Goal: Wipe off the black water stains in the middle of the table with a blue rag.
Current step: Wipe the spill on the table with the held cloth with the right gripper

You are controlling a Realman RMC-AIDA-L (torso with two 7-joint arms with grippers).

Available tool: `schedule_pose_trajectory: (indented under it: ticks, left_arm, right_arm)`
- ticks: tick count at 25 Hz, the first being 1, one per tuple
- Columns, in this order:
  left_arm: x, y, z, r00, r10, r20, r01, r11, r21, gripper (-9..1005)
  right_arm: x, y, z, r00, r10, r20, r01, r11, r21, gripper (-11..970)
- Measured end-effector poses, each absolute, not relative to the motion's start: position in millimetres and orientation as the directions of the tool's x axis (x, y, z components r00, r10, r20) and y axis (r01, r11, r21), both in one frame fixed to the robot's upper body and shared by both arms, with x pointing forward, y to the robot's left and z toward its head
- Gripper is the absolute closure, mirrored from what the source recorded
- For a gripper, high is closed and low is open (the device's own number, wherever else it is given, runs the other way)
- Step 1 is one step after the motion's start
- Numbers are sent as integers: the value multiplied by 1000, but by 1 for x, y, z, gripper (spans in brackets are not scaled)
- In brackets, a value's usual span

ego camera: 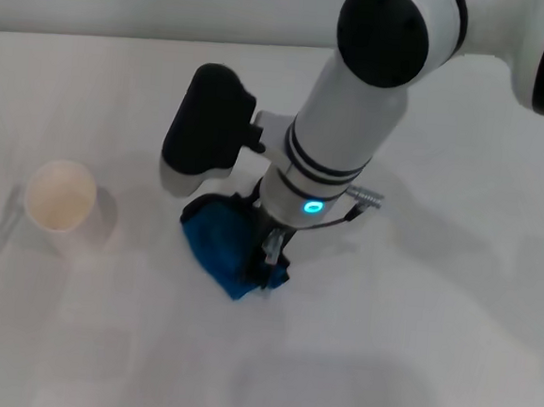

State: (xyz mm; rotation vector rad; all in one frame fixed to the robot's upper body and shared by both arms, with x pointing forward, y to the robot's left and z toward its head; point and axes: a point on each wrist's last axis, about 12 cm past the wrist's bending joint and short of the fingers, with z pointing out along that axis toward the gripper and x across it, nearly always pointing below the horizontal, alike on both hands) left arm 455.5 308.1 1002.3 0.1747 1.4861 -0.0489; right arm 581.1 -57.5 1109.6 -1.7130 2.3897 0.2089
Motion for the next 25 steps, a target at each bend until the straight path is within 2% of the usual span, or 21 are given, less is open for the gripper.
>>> schedule_pose_trajectory:
  ticks: [5,9,16,25]
  left_arm:
    - [459,307,1004,93,74,-993,146,985,87,117]
    - [461,306,1005,99,75,-992,150,985,90,117]
    - [464,306,1006,103,77,-992,153,984,93,117]
    - [467,305,1007,106,77,-991,151,984,93,116]
  right_arm:
    - [564,-47,1111,-226,-948,-224,-974,223,40,881]
    - [564,-46,1111,-222,-948,-227,-975,218,46,882]
    - [594,-63,1109,-338,-904,-261,-934,356,-23,882]
    - [630,-105,1107,-464,-854,-235,-853,503,-141,883]
